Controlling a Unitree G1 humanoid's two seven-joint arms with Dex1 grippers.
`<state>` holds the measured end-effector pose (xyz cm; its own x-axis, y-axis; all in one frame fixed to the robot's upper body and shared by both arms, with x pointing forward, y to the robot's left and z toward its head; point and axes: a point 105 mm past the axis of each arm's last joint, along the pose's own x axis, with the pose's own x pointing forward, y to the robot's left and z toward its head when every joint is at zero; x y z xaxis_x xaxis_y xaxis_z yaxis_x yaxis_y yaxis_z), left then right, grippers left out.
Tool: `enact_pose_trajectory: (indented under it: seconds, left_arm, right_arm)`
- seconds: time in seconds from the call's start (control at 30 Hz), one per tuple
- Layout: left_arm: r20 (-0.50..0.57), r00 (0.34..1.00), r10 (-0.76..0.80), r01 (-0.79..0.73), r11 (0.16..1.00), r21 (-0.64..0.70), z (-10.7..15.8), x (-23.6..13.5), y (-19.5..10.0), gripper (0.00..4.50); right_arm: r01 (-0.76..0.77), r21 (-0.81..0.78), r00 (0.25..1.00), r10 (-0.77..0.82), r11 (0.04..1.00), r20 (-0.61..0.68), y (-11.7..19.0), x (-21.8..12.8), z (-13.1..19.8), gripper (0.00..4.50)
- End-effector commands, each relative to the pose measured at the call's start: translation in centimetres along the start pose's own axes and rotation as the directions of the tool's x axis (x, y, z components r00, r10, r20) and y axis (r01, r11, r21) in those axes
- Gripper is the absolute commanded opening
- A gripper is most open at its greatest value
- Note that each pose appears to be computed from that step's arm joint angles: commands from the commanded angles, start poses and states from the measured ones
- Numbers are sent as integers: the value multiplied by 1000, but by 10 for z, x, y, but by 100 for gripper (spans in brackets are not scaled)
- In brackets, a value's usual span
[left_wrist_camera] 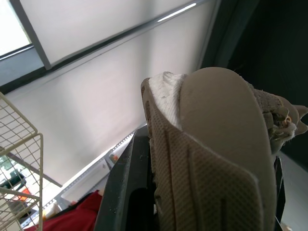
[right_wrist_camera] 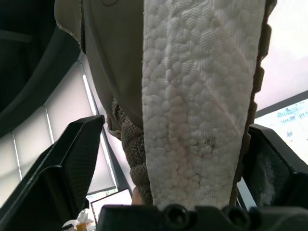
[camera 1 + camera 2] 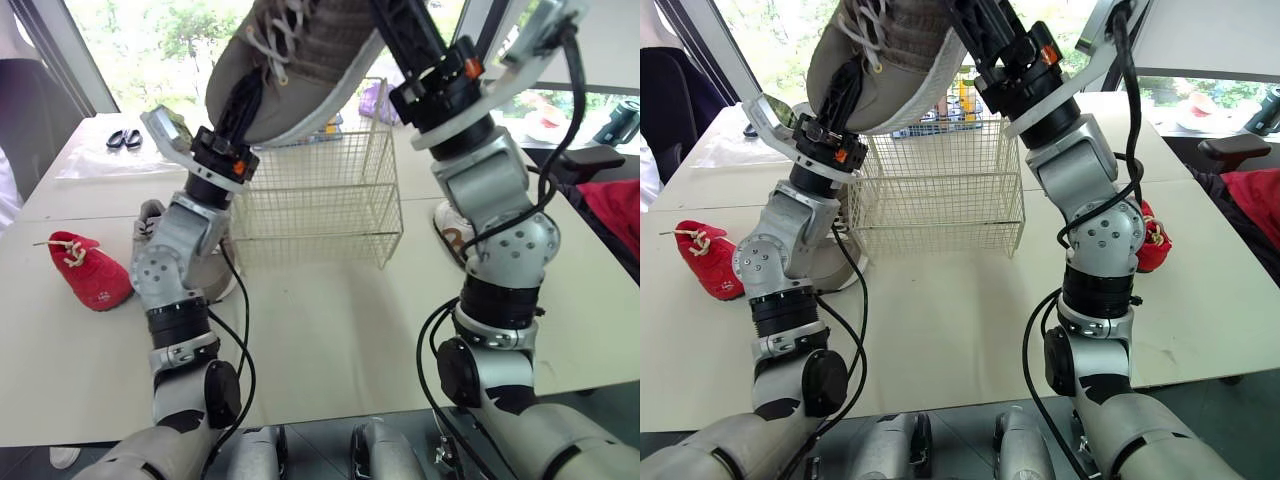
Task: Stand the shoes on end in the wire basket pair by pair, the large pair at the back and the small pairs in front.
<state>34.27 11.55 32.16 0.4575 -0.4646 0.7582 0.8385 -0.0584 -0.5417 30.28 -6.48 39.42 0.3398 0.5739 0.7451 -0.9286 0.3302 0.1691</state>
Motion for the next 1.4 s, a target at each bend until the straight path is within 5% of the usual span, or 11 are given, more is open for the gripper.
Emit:
enact_pose_trajectory:
  seconds: [0.03,0.13,0.27,0.5,0.67,0.83,1.03,1.27,1.4]
  left_arm:
    - [-29,999,-46,46,998,29,-5,6,-12,65]
    - [-37,998,-48,49,998,29,-11,7,-13,65]
    - [-40,999,-22,24,999,48,-14,6,-10,65]
    - [-119,992,43,-14,971,237,-16,-1,-16,395]
    - [-281,951,130,12,892,453,-44,-19,-33,395]
    - [-193,966,174,-50,853,519,-41,-31,-58,395]
    - [-184,927,328,-119,720,684,-27,-57,-66,395]
    - [-210,837,505,-91,506,857,-7,-83,-71,395]
    - [-232,831,505,-70,509,858,-7,-82,-73,395]
  right_arm:
    - [-68,-29,998,68,997,7,16,5,5,271]
    - [-80,-15,997,80,997,-1,18,4,5,169]
    - [-98,-6,995,98,995,-6,21,4,7,163]
    - [-165,-75,986,166,983,2,25,7,35,163]
    - [-210,-336,977,210,918,-35,15,24,80,163]
    - [-299,-564,954,237,770,-182,-15,45,105,163]
    - [-437,-622,894,236,650,-381,-40,49,83,163]
    - [-503,-597,838,185,625,-513,-58,43,57,163]
    - [-515,-582,819,162,630,-550,-66,38,47,163]
